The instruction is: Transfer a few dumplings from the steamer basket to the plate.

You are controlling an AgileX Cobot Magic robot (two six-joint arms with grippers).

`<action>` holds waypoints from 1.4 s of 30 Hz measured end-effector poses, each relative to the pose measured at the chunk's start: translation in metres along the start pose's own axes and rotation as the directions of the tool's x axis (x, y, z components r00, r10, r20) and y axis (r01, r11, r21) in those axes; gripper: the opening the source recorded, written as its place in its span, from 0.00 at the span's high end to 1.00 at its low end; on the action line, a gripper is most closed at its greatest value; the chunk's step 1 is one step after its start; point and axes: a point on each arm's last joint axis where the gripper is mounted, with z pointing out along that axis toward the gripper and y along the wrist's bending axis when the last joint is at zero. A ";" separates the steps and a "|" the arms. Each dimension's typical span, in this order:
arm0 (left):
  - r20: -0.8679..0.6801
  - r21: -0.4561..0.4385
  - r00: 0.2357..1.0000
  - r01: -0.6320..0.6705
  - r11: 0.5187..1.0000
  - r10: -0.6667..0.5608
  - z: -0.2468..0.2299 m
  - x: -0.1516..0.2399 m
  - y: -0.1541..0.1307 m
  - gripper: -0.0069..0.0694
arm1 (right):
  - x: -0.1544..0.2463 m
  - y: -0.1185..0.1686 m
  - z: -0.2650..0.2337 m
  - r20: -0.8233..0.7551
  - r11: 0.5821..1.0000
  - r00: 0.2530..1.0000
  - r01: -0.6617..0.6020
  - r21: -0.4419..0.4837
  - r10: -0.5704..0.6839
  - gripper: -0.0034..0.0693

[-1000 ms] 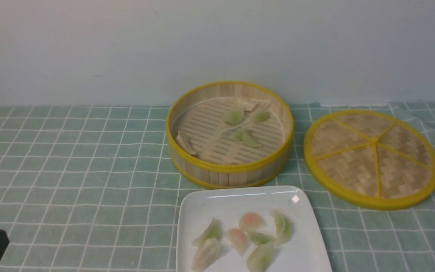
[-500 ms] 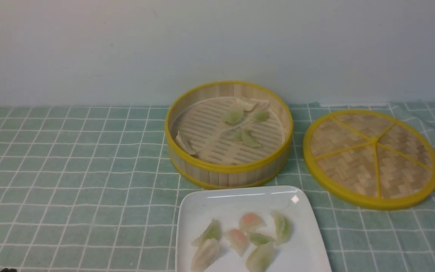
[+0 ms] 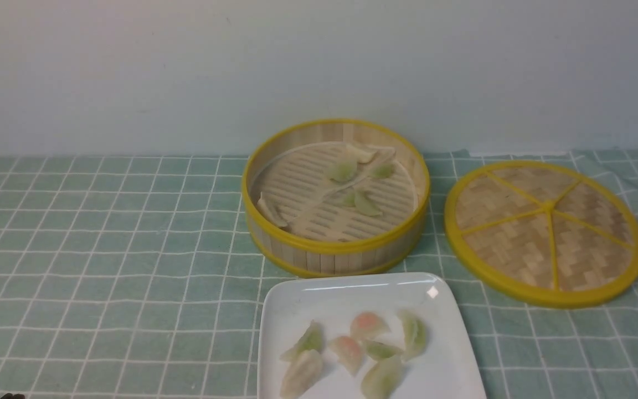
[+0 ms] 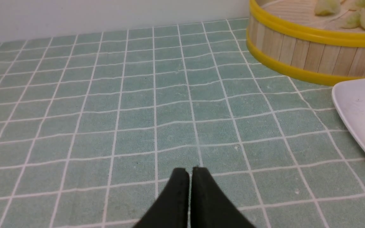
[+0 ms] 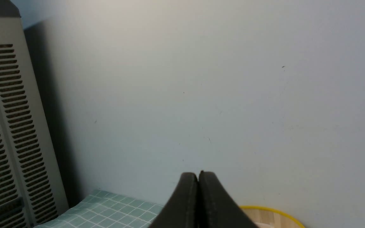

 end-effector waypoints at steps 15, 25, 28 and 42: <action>-0.001 0.000 1.000 0.000 1.000 0.000 0.000 0.000 0.000 0.92 | 0.004 0.009 -0.001 -0.035 0.990 0.995 0.087 -0.107 -0.092 0.97; -0.004 0.000 1.000 -0.001 1.000 0.001 0.000 0.000 0.000 0.92 | 0.010 0.010 -0.005 0.000 0.979 0.984 0.176 -0.100 -0.177 0.97; -0.004 0.000 1.000 -0.002 1.000 0.002 0.000 0.000 0.000 0.92 | 0.029 -0.001 -0.007 -0.042 0.976 0.978 0.205 0.068 -0.203 0.97; -0.003 -0.001 1.000 -0.002 1.000 0.002 0.000 0.000 0.000 0.92 | 0.168 -0.050 -0.038 -0.392 0.822 0.916 0.284 0.494 -0.081 0.97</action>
